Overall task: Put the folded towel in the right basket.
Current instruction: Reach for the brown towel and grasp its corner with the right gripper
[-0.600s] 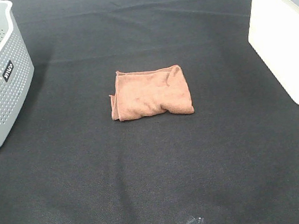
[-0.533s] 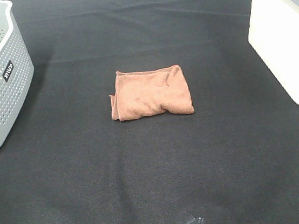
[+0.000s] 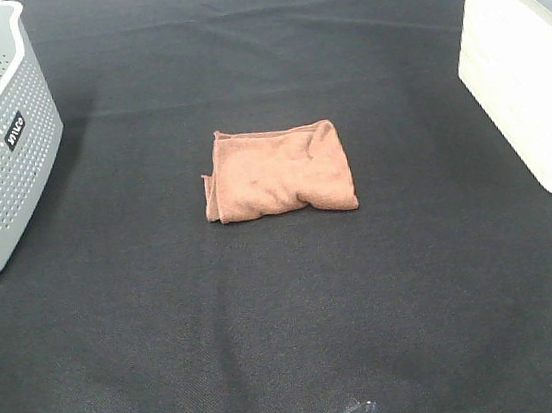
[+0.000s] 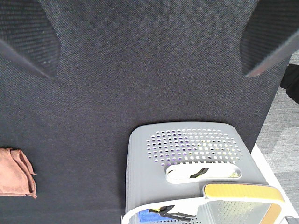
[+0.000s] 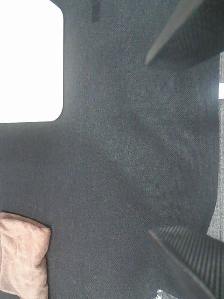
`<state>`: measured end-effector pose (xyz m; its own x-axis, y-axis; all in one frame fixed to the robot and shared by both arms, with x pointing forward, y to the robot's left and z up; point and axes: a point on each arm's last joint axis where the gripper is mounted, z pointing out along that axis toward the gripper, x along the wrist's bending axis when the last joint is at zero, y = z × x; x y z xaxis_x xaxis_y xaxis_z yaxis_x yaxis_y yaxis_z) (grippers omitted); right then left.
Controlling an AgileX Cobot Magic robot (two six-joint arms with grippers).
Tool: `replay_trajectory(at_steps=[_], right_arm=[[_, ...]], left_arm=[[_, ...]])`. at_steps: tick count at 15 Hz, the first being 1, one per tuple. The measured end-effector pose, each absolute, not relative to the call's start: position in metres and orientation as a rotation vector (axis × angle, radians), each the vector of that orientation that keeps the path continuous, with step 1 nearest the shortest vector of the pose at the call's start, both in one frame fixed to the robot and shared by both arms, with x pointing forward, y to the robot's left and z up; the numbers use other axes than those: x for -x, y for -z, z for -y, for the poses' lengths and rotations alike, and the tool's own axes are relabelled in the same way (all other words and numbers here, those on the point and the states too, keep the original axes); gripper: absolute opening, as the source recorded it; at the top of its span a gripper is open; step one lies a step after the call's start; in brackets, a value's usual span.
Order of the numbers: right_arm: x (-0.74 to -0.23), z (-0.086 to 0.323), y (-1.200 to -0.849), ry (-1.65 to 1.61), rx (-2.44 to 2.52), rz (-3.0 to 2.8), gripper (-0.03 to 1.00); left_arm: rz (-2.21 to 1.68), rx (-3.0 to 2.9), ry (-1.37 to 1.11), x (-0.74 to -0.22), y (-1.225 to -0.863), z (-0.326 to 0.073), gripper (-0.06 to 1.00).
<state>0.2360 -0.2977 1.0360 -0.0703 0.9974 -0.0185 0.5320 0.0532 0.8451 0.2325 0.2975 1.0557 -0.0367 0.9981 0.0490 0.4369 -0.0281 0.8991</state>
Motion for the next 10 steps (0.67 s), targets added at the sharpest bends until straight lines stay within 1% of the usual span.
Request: replay_trajectory(at_steps=[10], right_arm=[[-0.236, 0.2977, -1.036, -0.907, -1.55, -1.68, 0.87]], left_arm=[[-1.553, -1.544, -1.024, -0.2325, -1.0557, -0.2974, 0.97]])
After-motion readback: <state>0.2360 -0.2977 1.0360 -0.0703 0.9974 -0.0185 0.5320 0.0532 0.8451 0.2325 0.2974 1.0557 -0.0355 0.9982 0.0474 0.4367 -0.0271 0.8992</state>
